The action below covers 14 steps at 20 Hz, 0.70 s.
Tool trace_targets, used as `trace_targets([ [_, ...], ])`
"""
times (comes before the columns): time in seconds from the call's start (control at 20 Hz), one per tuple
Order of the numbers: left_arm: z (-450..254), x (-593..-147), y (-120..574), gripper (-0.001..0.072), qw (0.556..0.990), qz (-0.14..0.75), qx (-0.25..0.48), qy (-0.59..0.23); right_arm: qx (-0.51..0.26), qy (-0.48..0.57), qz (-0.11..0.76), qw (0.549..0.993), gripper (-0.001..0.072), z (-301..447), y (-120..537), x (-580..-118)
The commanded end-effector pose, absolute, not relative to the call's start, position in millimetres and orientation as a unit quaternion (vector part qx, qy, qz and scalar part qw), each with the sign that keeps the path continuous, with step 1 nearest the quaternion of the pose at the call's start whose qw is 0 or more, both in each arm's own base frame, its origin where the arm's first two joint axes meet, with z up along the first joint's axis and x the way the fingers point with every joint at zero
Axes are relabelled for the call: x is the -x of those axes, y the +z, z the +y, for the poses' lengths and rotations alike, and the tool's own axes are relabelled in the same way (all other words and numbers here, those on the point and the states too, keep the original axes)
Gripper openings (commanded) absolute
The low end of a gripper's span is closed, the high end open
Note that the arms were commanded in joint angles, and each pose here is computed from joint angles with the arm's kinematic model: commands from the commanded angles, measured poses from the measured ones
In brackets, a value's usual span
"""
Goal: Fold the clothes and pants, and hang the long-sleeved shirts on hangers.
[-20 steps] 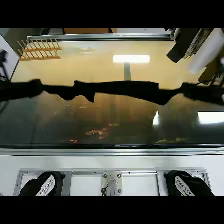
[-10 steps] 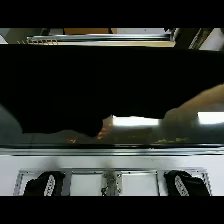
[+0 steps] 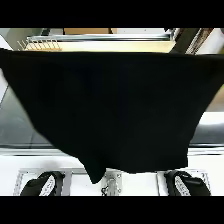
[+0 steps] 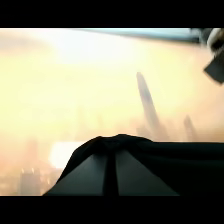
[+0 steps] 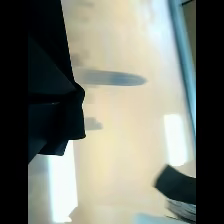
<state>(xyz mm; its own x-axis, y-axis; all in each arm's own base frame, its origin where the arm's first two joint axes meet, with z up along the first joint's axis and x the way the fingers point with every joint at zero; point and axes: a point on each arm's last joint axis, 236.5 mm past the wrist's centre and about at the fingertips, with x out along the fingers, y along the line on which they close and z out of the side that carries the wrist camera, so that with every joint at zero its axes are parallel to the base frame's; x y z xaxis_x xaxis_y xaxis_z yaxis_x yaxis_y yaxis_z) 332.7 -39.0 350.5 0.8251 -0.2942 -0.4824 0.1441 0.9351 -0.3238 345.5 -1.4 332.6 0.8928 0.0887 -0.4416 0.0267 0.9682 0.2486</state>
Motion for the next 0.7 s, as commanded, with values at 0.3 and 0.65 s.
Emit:
trace_targets([
  [0.3,-72,-519,31,0.0010,0.808,0.541,0.190,-0.134,-0.122,0.015,0.502,0.856,0.0005,6,50,-504],
  [0.65,-63,-557,-5,0.0010,0.825,0.511,0.217,-0.108,-0.137,-0.003,0.466,0.874,0.0005,-1,22,-553],
])
